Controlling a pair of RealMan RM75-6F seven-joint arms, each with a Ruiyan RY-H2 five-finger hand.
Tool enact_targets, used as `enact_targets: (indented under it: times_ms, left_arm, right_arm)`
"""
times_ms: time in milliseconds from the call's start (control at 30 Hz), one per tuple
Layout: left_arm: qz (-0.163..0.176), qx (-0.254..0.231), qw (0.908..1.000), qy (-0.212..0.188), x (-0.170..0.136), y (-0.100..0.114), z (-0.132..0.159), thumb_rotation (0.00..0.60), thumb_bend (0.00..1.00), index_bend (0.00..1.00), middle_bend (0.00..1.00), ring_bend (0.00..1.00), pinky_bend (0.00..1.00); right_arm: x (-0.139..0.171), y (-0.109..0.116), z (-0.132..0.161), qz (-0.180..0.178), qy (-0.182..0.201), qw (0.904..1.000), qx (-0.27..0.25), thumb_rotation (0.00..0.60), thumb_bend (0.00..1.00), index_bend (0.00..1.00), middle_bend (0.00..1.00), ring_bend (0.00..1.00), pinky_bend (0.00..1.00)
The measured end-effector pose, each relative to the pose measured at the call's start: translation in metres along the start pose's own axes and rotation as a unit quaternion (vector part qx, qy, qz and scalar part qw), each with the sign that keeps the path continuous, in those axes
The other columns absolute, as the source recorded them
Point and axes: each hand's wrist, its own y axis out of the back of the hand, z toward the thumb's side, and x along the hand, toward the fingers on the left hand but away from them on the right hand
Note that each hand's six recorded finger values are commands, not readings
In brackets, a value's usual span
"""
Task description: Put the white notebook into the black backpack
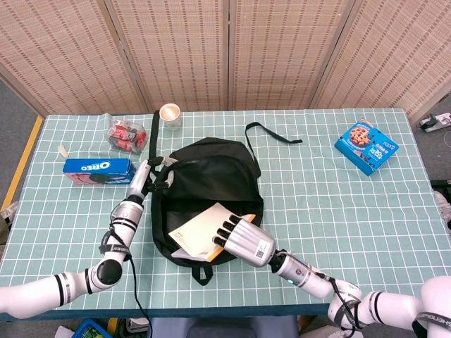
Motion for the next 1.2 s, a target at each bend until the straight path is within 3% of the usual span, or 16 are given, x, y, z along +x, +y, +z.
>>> enact_targets:
  times_ms: [267, 433, 767, 933, 1200]
  left_arm:
    - [-0.003, 0.008, 1.0000, -0.002, -0.004, 0.004, -0.005, 0.600, 0.60, 0.79, 0.33, 0.14, 0.10]
    - [-0.008, 0.005, 1.0000, -0.003, -0.007, 0.005, -0.006, 0.600, 0.60, 0.79, 0.33, 0.14, 0.10]
    - [-0.007, 0.003, 0.9999, -0.007, -0.012, 0.010, -0.007, 0.600, 0.60, 0.79, 0.33, 0.14, 0.10]
    - [-0.008, 0.005, 0.9999, -0.005, -0.014, 0.012, -0.009, 0.600, 0.60, 0.79, 0.33, 0.14, 0.10]
    - [-0.014, 0.005, 0.9998, -0.009, -0.018, 0.012, -0.006, 0.600, 0.60, 0.79, 0.33, 0.14, 0.10]
  right_arm:
    - [-0.011, -0.025, 0.005, 0.029, 0.033, 0.9960, 0.078, 0.600, 0.41, 0.92, 0.68, 0.62, 0.62]
    - [-0.012, -0.032, 0.002, 0.038, 0.030, 0.9914, 0.122, 0.600, 0.41, 0.96, 0.70, 0.65, 0.66]
    - [-0.008, -0.045, -0.002, 0.059, -0.001, 0.9839, 0.169, 0.600, 0.48, 1.00, 0.81, 0.81, 0.86]
    - [-0.005, -0.044, -0.010, 0.058, -0.039, 0.9839, 0.164, 0.600, 0.48, 1.00, 0.82, 0.84, 0.91]
    - [-0.006, -0.041, -0.015, 0.041, -0.105, 0.9889, 0.098, 0.600, 0.48, 1.00, 0.82, 0.86, 0.94]
